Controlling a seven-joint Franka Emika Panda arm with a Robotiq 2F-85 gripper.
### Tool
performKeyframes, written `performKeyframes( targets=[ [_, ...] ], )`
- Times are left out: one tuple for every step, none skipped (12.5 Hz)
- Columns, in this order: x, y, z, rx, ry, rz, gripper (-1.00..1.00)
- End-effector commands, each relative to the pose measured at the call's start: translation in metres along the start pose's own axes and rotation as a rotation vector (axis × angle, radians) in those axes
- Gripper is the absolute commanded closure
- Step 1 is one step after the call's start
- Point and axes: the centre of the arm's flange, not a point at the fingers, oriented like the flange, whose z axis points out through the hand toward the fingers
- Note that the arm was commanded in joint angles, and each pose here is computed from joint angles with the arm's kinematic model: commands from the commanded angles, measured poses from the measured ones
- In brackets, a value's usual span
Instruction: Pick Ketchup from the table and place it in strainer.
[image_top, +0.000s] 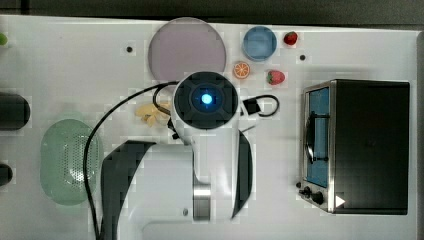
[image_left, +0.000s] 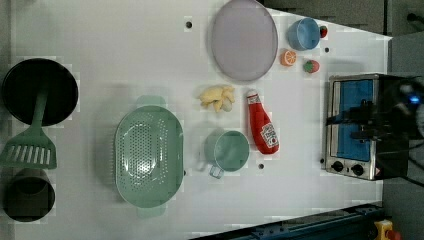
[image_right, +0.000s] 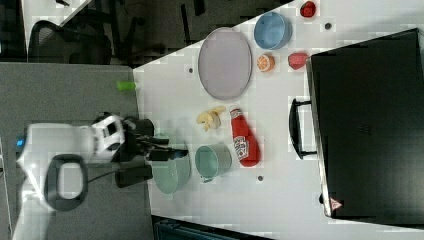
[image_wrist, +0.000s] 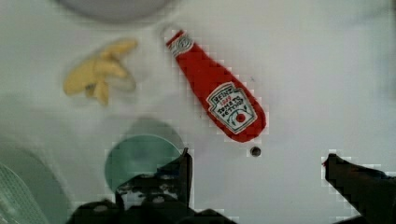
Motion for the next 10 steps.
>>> performKeyframes(
  targets=[
    [-0.006,0.006,0.009,0.008,0.048,-0.330,-1.00],
    [-0.005,0.007,0.022,0.008,0.059,-0.397,-1.00],
    [-0.005,0.007,0.035,0.008,0.071,-0.453,-1.00],
    [-0.005,0.008,0.049,0.008,0.084,-0.495,-1.00],
    [-0.006,0.009,0.064,0.008,0.092,-0.517,-1.00],
    [-0.008,0.011,0.081,0.009,0.093,-0.519,-1.00],
    [-0.009,0.012,0.098,0.009,0.088,-0.518,-1.00],
    [-0.010,0.013,0.115,0.010,0.080,-0.517,-1.00],
    [-0.009,0.014,0.132,0.012,0.071,-0.516,-1.00],
    [-0.007,0.013,0.149,0.016,0.059,-0.516,-1.00]
  ],
)
